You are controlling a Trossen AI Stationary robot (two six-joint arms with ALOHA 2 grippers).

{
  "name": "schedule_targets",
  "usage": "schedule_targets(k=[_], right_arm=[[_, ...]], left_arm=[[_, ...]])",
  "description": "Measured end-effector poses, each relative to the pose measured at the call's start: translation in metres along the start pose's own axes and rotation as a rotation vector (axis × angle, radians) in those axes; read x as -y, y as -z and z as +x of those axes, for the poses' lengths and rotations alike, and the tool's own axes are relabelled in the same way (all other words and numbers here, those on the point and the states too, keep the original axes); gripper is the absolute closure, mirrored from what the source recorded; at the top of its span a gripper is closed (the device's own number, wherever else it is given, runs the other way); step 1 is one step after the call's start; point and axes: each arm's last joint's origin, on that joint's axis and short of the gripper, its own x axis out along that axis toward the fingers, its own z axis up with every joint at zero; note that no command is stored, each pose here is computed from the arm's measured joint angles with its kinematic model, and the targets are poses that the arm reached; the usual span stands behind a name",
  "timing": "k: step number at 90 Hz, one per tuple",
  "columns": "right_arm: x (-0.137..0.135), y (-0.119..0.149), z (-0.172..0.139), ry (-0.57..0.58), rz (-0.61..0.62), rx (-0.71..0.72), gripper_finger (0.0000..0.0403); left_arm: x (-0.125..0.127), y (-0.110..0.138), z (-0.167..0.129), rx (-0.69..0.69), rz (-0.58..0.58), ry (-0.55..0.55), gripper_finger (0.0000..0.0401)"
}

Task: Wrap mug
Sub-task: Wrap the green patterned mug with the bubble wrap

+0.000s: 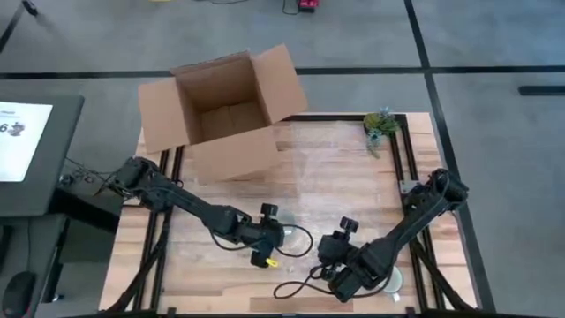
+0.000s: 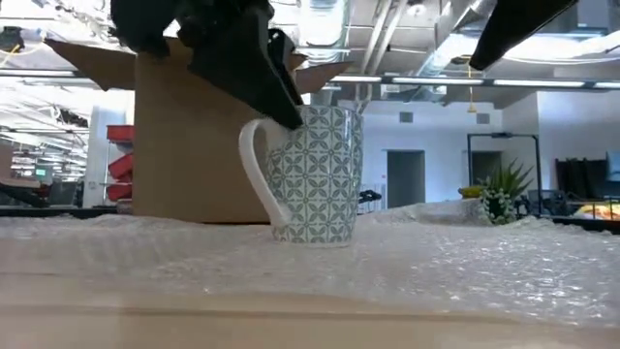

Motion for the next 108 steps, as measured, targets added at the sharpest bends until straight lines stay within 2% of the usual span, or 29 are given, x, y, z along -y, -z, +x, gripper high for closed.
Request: schedule_targets(k=[17, 27, 39, 48, 61, 73, 82, 91, 99, 108], right_arm=[[-0.001, 0.012, 0.030, -0.024, -0.009, 0.024, 0.0305], [0.000, 0.017, 0.042, -0.029, -0.015, 0.030, 0.0300], [-0.003, 0.018, 0.045, -0.058, -0.009, 0.051, 0.0299], [-0.007, 0.020, 0.042, -0.083, -0.008, 0.063, 0.0299], [-0.014, 0.023, 0.036, -0.118, -0.027, 0.085, 0.0299], [-0.017, 0.026, 0.032, -0.130, -0.035, 0.093, 0.0300], [-0.016, 0.025, 0.032, -0.129, -0.033, 0.095, 0.0300], [-0.017, 0.025, 0.033, -0.132, -0.026, 0.099, 0.0300], [-0.017, 0.023, 0.033, -0.138, -0.032, 0.106, 0.0300], [-0.017, 0.022, 0.034, -0.140, -0.031, 0.110, 0.0300]], left_arm=[[0.003, -0.006, -0.039, 0.067, -0.047, 0.035, 0.0277], [0.008, -0.001, -0.069, 0.049, -0.128, 0.070, 0.0278], [0.021, 0.018, -0.100, -0.072, -0.284, 0.092, 0.0278], [0.032, 0.044, -0.110, -0.228, -0.401, 0.043, 0.0278], [0.045, 0.091, -0.103, -0.416, -0.533, -0.080, 0.0278], [0.050, 0.133, -0.080, -0.481, -0.625, -0.130, 0.0278], [0.053, 0.153, -0.060, -0.425, -0.687, -0.082, 0.0278], [0.055, 0.160, -0.041, -0.294, -0.739, 0.035, 0.0278], [0.054, 0.154, -0.032, -0.160, -0.737, 0.132, 0.0278], [0.050, 0.138, -0.034, -0.073, -0.692, 0.179, 0.0278]])
